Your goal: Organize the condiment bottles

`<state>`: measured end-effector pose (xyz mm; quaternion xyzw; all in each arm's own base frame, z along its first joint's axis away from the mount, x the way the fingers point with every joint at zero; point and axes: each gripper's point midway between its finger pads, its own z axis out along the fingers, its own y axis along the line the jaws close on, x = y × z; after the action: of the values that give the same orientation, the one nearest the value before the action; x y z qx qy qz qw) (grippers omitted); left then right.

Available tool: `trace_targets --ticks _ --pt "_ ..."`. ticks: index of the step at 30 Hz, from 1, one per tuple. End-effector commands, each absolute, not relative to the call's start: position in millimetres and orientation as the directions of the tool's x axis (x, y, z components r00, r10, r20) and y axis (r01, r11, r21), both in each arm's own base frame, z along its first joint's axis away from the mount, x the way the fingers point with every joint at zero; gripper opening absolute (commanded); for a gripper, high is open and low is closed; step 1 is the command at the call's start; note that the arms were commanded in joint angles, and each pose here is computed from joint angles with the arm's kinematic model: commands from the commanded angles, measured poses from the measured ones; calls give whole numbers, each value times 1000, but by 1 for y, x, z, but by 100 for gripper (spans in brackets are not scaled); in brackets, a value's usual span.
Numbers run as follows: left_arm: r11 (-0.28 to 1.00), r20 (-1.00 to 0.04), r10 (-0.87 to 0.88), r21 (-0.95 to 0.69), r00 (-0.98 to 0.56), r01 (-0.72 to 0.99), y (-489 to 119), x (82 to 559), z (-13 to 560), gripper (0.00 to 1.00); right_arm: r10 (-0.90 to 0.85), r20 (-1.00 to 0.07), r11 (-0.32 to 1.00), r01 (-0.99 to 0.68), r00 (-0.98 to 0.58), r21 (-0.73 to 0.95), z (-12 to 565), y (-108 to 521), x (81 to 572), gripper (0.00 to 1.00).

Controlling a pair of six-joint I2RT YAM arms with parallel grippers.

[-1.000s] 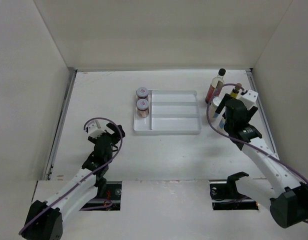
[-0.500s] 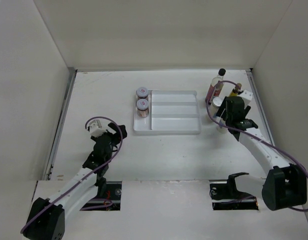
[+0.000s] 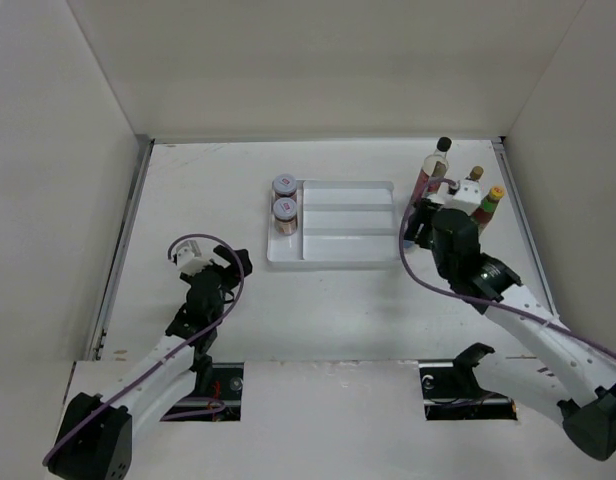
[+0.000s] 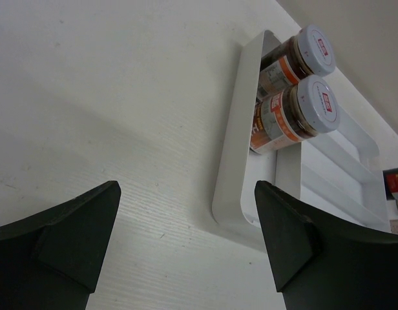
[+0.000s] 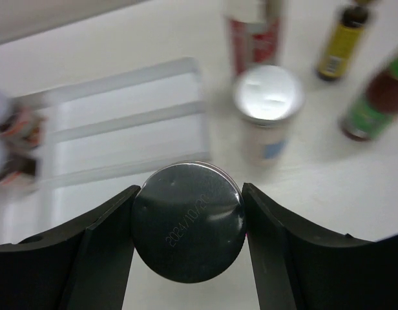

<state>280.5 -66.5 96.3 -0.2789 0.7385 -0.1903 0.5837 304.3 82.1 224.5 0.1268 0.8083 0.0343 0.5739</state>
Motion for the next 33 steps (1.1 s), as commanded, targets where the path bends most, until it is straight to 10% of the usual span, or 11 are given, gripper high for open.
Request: trace_targets --ticks 1,11,25,33 --pt "743 -742 -663 -636 -101 -209 -56 284 101 85 349 -919 917 -136 -182 375 307 178 317 43" --pt "723 -723 -684 -654 -100 -222 -50 283 96 85 237 -943 847 -427 -231 318 327 363 343 42" --pt "721 -717 -688 -658 -113 -218 -52 284 94 85 40 -946 889 -421 -321 181 227 428 369 46" --pt "719 -715 -690 -659 -112 -222 -51 284 94 85 63 -961 889 -423 -270 177 264 411 357 86"
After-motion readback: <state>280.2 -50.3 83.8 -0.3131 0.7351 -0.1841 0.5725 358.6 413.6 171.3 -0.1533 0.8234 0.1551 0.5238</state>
